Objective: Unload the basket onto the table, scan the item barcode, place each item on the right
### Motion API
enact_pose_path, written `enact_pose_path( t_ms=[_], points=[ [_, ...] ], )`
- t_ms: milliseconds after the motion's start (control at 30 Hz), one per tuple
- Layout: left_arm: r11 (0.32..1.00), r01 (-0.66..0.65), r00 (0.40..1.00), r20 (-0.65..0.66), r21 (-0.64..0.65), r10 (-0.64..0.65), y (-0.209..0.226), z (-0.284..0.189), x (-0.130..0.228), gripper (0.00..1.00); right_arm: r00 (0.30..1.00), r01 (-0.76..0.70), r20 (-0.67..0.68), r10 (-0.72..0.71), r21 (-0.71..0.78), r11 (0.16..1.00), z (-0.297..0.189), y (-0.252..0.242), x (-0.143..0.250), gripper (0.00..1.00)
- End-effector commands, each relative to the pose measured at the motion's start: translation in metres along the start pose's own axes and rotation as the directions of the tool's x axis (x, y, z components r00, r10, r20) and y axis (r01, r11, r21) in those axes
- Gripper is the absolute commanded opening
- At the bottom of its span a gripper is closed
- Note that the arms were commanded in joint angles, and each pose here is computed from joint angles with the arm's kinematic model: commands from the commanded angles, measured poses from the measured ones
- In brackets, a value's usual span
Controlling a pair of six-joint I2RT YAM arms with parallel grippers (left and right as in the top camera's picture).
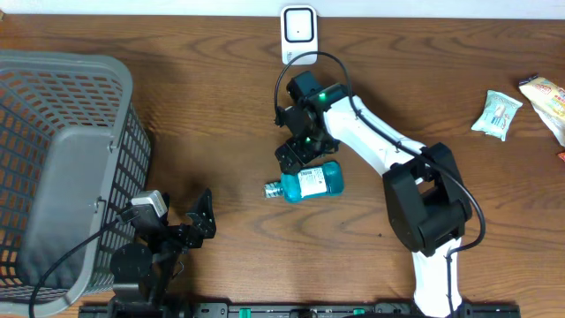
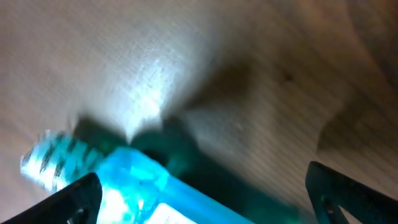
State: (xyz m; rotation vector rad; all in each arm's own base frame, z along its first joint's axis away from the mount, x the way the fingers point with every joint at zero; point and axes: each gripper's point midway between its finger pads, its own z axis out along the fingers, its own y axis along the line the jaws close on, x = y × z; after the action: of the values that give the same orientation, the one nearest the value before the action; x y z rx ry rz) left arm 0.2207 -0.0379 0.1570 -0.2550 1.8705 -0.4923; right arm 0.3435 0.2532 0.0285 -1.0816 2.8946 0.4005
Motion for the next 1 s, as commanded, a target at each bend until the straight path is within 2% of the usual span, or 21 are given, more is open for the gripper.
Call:
enact_pose_path(
  t_ms=[0, 67, 133, 267, 400, 433, 467, 500, 533, 600, 800, 967],
  points=[
    [1.000, 0.011, 1.000, -0.005, 0.016, -0.011, -0.003, 0.000, 0.001, 0.98, 0.972, 0.235, 0.027, -0.233, -0.079, 0.969, -0.011, 0.009, -0.001, 0.99],
    [1.000, 0.011, 1.000, -0.005, 0.015, -0.011, -0.003, 0.000, 0.001, 0.98, 0.936, 0.349, 0.019, -0.350, -0.143, 0.926, -0.013, 0.016, 0.011, 0.99],
    [1.000, 0.011, 1.000, -0.005, 0.016, -0.011, -0.003, 0.000, 0.001, 0.98, 0.921, 0.386, 0.005, -0.390, -0.161, 0.908, -0.014, 0.016, 0.018, 0.99],
    [1.000, 0.011, 1.000, -0.005, 0.015, -0.011, -0.003, 0.000, 0.001, 0.98, 0.931, 0.356, -0.038, -0.364, -0.135, 0.925, -0.020, 0.010, 0.022, 0.99],
    [1.000, 0.011, 1.000, -0.005, 0.015, -0.011, -0.003, 0.000, 0.001, 0.98, 0.935, 0.340, -0.057, -0.350, -0.144, 0.929, -0.037, 0.016, 0.021, 0.90],
    [1.000, 0.011, 1.000, -0.005, 0.015, -0.011, -0.003, 0.000, 0.001, 0.98, 0.935, 0.338, -0.063, -0.350, -0.149, 0.929, -0.043, 0.019, 0.021, 0.86],
    [1.000, 0.011, 1.000, -0.005, 0.015, -0.011, -0.003, 0.000, 0.001, 0.98, 0.938, 0.326, -0.070, -0.340, -0.153, 0.933, -0.049, 0.022, 0.021, 0.76],
    [1.000, 0.011, 1.000, -0.005, 0.015, -0.011, -0.003, 0.000, 0.001, 0.98, 0.942, 0.315, -0.073, -0.329, -0.158, 0.936, -0.053, 0.025, 0.021, 0.64],
    [1.000, 0.011, 1.000, -0.005, 0.015, -0.011, -0.003, 0.000, 0.001, 0.98, 0.944, 0.306, -0.070, -0.322, -0.174, 0.936, -0.055, 0.030, 0.021, 0.46],
    [1.000, 0.011, 1.000, -0.005, 0.015, -0.011, -0.003, 0.000, 0.001, 0.98, 0.947, 0.298, -0.049, -0.317, -0.231, 0.926, -0.056, 0.042, 0.021, 0.31],
    [1.000, 0.011, 1.000, -0.005, 0.015, -0.011, -0.003, 0.000, 0.001, 0.98, 0.952, 0.224, -0.125, -0.280, -0.342, 0.913, -0.024, 0.070, 0.050, 0.24],
    [1.000, 0.011, 1.000, -0.005, 0.015, -0.011, -0.003, 0.000, 0.001, 0.98, 0.917, 0.308, -0.134, -0.375, -0.356, 0.882, -0.005, 0.104, 0.057, 0.26]
  ],
)
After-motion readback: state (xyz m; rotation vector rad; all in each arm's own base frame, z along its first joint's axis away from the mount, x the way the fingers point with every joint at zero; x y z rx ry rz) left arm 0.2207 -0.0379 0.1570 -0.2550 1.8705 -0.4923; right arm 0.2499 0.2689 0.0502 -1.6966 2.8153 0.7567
